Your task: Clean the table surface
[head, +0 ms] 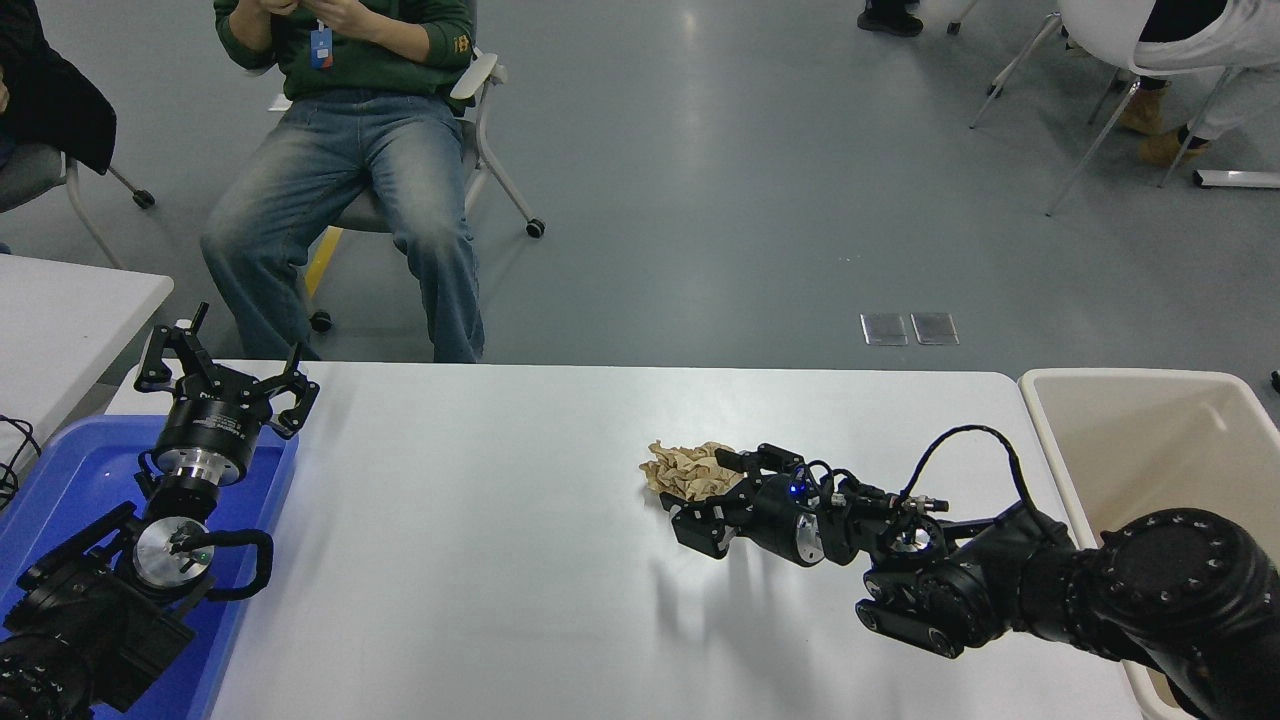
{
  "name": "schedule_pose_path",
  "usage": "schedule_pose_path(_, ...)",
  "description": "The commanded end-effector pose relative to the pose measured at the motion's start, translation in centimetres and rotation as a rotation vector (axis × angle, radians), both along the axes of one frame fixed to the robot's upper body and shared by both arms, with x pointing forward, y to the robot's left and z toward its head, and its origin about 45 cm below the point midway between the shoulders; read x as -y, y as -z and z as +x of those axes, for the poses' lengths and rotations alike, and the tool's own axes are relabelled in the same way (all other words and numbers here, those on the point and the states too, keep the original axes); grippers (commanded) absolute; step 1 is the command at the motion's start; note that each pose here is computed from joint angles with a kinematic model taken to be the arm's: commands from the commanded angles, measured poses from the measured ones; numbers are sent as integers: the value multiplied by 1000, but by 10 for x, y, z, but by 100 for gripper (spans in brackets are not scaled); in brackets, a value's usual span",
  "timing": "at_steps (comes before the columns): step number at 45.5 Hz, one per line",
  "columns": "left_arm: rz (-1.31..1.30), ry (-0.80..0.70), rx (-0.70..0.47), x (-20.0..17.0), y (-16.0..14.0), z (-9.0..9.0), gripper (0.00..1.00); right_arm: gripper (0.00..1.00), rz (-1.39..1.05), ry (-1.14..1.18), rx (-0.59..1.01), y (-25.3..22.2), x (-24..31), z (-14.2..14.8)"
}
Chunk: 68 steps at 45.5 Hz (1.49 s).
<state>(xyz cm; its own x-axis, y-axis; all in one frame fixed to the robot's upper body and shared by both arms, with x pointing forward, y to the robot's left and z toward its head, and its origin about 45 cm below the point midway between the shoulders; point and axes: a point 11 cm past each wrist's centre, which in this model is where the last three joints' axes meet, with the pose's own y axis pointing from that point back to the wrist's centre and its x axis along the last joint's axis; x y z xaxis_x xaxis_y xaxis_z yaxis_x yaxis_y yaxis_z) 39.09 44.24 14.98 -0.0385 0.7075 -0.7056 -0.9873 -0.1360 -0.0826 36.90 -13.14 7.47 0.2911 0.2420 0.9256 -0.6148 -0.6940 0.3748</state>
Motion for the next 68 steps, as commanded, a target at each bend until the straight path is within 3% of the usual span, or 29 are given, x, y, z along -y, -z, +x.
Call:
schedule_pose_path(1,0,-1,1,0,0,0,100,80,-3,10,29,2,6,1)
schedule_pose_path(5,1,0,1,0,0,0,100,68,-11,17,40,1,10,5)
schedule_pose_path(12,0,2,-1,1,0,0,100,17,-14,16,41,1,11,6)
schedule_pose_path(15,-1,0,1,1,0,0,100,0,-17,18,34,2,11,5)
schedule_pose_path(50,0,-1,1,0,0,0,100,0,38,55,-32,-2,10,9)
schedule_pose_path(68,0,0,0,0,0,0,100,0,196,-122,-140,-43,-58,-24)
